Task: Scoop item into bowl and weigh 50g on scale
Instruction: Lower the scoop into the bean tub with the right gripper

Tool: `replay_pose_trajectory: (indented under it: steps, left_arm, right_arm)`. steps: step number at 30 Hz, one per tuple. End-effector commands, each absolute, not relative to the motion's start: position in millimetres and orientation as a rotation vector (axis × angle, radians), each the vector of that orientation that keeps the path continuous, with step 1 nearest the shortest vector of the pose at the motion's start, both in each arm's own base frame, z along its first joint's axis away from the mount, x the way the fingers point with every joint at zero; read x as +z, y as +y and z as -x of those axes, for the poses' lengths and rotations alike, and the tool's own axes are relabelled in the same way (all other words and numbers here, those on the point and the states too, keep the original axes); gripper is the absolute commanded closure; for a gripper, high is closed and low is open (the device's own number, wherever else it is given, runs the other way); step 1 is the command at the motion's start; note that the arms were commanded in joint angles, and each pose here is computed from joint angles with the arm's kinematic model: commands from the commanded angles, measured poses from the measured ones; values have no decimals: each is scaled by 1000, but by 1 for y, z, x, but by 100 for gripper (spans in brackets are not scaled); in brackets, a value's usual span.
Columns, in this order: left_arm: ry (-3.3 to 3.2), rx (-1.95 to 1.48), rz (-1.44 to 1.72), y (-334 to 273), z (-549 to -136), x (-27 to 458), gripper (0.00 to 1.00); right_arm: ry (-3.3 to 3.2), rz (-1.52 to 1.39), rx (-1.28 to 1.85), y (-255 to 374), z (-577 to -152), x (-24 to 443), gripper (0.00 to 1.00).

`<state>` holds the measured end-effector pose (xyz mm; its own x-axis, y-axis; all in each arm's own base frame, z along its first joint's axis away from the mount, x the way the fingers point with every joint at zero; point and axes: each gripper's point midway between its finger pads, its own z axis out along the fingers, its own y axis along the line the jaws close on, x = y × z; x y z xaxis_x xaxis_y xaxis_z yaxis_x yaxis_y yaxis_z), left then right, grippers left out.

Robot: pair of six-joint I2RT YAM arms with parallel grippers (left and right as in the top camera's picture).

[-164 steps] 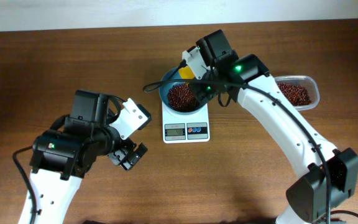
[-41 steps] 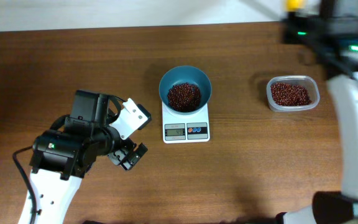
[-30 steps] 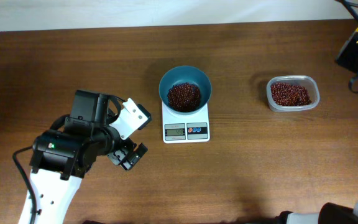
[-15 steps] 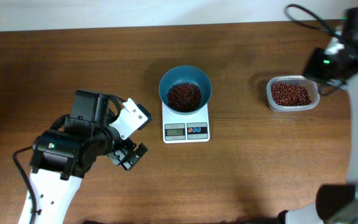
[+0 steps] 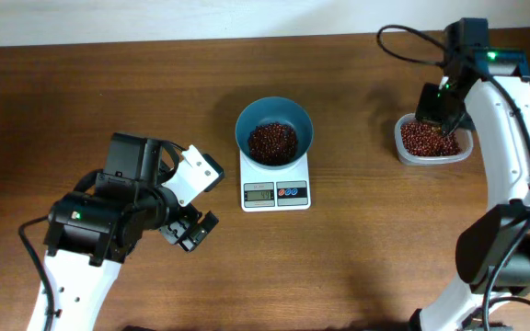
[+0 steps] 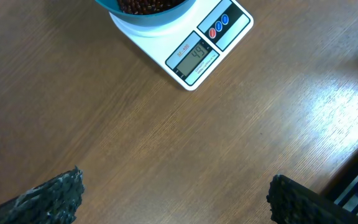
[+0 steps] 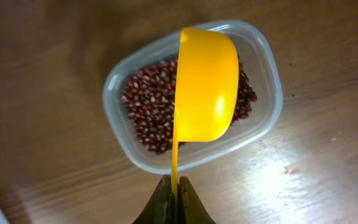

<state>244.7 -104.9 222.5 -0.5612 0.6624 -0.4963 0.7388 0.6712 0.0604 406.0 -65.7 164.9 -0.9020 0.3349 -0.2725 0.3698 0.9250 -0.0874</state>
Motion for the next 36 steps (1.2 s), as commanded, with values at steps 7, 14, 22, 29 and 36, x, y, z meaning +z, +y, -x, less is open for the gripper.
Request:
replay_pose_trajectory:
  steps: [7,14,22,29,36]
  left_arm:
    - [2379,-198,-1097,-104,-248,228,1]
    - [2379,-198,-1097,-104,-248,228,1]
    - [2378,-199,-1097,-104,-248,228,1]
    - [2379,-198,-1097,-104,-248,228,1]
    - [2378,-199,-1097,-104,-248,228,1]
  right_arm:
    - [2915,-503,-272,-67,-392,132,96]
    - [2926,-480,-270,-61,-392,111,96]
    - [2909,-408,-258,-42,-400,109,96]
    - [2919,-388,-296,-40,-400,105,96]
    - [2988,-353,-326,-33,-395,85,96]
